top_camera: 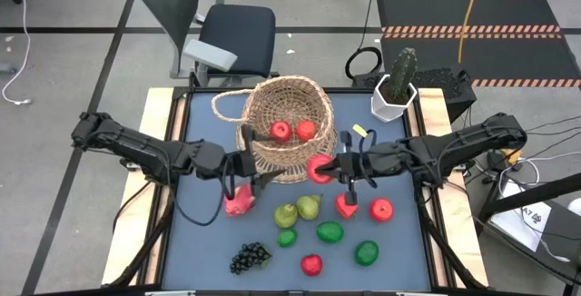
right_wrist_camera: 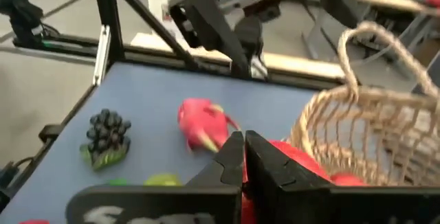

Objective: Build produce basket
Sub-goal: Put the apple into the basket

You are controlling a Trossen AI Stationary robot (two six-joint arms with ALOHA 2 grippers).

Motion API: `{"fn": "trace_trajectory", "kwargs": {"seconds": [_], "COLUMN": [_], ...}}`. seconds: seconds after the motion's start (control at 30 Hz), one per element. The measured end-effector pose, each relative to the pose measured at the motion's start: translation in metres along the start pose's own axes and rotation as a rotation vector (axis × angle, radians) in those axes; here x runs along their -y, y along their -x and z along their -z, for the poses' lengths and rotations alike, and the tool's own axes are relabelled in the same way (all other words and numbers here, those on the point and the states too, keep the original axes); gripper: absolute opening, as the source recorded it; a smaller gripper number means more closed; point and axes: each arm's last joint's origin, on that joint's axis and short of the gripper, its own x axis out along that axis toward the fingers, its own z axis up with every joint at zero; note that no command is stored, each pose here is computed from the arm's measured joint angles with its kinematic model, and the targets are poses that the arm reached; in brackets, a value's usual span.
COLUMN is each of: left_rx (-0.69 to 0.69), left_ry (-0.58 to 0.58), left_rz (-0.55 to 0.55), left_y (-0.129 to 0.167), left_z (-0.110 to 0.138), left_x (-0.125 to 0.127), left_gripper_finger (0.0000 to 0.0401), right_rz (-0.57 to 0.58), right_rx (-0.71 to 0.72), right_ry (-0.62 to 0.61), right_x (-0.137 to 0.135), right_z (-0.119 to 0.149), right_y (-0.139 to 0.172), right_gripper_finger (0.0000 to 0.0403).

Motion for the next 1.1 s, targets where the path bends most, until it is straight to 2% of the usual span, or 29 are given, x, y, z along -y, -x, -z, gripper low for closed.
{"fn": "trace_trajectory", "kwargs": {"seconds": [0.2, 0.47, 0.63, 0.87, 1.1], "left_rx": [0.014, 0.054, 0.055, 0.042, 0.028], "left_ry": [0.05, 0.139, 0.141, 0.151, 0.159], "left_rz": [0.013, 0.153, 0.148, 0.119, 0.103], "left_y": [0.001, 0.004, 0.003, 0.0, -0.008], "left_z": [-0.002, -0.004, -0.004, -0.001, 0.004], "left_x": [0.003, 0.011, 0.01, 0.004, 0.004], "left_gripper_finger": [0.0399, 0.04, 0.04, 0.04, 0.04], "right_rz": [0.011, 0.056, 0.093, 0.12, 0.124], "right_rx": [0.146, 0.357, 0.488, 0.595, 0.625], "right_ry": [0.027, 0.055, 0.027, -0.014, -0.024], "right_x": [0.0, 0.002, 0.007, 0.011, 0.008], "right_z": [-0.007, -0.003, 0.004, 0.016, 0.022], "right_y": [-0.002, -0.007, -0.008, -0.012, -0.025], "right_gripper_finger": [0.0, 0.0, 0.0, 0.0, 0.0]}}
